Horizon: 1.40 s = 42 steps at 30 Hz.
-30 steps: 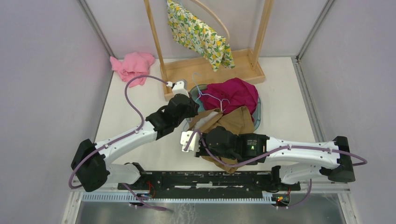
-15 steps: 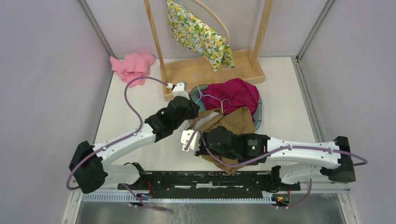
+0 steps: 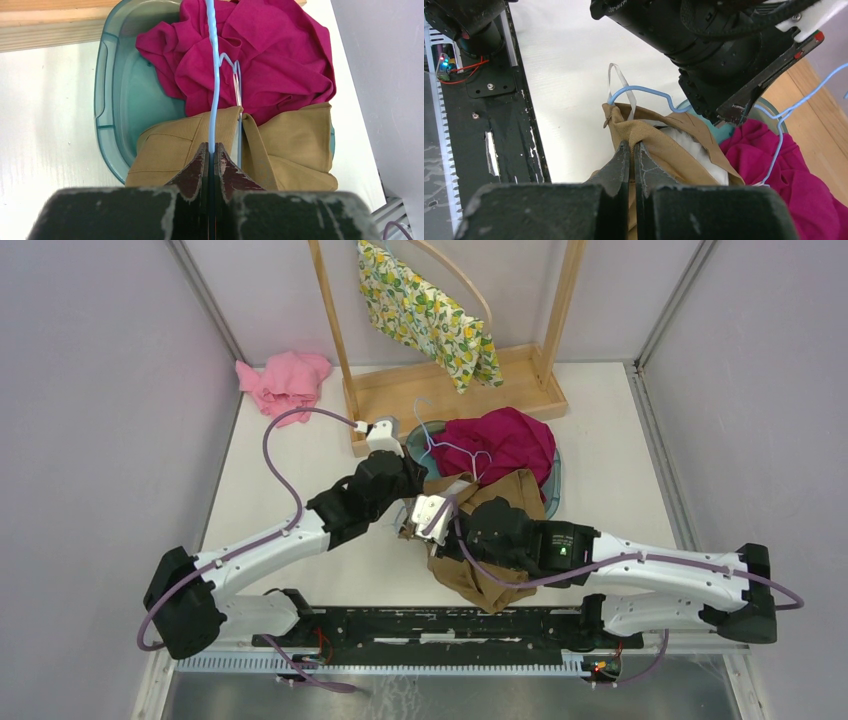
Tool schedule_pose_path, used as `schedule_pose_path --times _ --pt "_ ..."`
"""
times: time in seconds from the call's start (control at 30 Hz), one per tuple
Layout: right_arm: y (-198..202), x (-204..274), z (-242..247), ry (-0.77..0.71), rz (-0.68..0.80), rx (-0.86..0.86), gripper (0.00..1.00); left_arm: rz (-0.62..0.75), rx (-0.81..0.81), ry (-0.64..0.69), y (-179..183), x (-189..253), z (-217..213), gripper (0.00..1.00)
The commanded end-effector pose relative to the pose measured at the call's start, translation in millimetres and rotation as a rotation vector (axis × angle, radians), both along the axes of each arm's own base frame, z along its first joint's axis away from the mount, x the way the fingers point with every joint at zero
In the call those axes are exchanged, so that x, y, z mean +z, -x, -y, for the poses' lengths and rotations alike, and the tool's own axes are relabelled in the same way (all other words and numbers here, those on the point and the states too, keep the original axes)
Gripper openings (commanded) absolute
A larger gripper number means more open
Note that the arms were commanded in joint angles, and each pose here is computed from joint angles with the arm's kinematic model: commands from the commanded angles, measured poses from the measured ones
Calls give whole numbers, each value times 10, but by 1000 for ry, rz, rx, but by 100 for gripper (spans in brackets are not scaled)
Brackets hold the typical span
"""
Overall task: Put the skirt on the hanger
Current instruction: Hang the skirt on the hanger.
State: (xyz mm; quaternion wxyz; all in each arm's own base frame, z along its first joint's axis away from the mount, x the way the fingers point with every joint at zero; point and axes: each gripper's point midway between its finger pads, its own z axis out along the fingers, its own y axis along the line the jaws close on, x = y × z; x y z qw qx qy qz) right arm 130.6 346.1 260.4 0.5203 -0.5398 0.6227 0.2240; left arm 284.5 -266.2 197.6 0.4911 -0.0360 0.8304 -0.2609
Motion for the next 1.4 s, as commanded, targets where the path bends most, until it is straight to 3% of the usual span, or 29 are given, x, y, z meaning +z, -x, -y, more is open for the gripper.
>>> schedule_pose_path --times 0.0,1.37 --pt "-4 355 -24 -168 -7 -5 1 78 3 5 -35 185 -19 3" --pt "332 201 -104 -171 -92 135 2 101 14 -57 -200 74 67 3"
